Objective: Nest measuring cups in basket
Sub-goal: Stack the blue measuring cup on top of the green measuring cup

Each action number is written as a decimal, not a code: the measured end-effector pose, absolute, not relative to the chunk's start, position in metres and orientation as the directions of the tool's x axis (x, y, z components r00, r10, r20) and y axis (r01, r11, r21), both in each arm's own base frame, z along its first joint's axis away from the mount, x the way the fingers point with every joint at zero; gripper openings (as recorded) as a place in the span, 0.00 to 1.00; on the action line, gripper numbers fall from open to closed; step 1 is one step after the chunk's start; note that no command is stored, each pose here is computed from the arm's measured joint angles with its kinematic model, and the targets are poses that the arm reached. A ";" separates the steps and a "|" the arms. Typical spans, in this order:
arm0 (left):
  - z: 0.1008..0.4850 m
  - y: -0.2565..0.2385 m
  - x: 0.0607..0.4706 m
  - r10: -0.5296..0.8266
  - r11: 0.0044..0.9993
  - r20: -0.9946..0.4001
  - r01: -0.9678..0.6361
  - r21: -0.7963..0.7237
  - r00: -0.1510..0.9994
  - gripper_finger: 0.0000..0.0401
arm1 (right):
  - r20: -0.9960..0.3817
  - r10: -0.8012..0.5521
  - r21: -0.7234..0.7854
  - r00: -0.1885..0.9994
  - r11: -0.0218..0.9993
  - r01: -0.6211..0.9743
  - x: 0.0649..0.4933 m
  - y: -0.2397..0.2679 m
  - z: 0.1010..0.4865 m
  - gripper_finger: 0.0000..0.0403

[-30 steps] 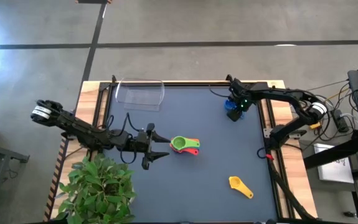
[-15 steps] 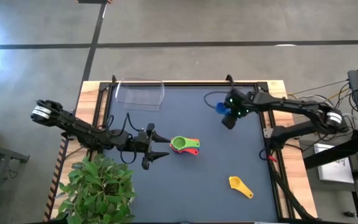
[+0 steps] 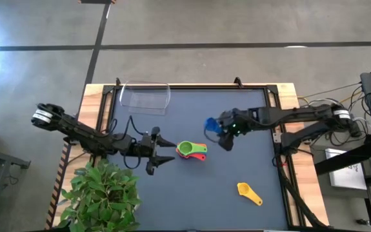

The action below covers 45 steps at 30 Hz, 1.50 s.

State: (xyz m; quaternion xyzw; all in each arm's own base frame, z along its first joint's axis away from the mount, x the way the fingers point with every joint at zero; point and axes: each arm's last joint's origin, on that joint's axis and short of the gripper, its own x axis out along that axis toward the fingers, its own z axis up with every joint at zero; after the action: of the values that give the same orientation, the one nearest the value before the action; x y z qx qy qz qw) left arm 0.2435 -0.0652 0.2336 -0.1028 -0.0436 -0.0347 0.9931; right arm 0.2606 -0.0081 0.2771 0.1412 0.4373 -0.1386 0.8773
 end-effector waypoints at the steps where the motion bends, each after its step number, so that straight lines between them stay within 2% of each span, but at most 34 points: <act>1: 0.236 -0.065 0.242 -0.060 0.976 0.101 0.080 -0.201 0.993 0.58 | -0.803 -0.113 0.119 0.585 0.931 0.344 0.267 -0.003 0.280 0.39; 9: 0.240 -0.065 0.225 -0.080 0.975 0.112 0.101 -0.199 0.990 0.58 | -0.816 -0.057 0.072 0.576 0.978 0.198 0.318 0.029 0.283 0.40; 22: 0.231 -0.058 0.203 -0.076 0.970 0.159 0.110 -0.218 0.984 0.58 | -0.901 -0.052 0.016 0.431 0.988 0.153 0.368 0.037 0.243 0.43; 32: 0.231 -0.058 0.204 -0.075 0.970 0.160 0.109 -0.215 0.984 0.58 | -0.914 -0.056 -0.007 0.401 0.992 0.123 0.378 0.038 0.233 0.44; 45: 0.229 -0.058 0.205 -0.075 0.971 0.151 0.107 -0.213 0.986 0.58 | -0.896 -0.113 -0.053 0.429 0.987 0.148 0.376 0.036 0.242 0.53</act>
State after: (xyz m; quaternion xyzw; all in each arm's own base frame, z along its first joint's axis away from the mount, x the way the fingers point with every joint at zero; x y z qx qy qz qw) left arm 0.2050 -0.0583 0.2291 -0.1110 -0.0712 -0.0460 0.9902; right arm 0.3759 0.0356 0.2418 0.0169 0.5286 -0.0773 0.8452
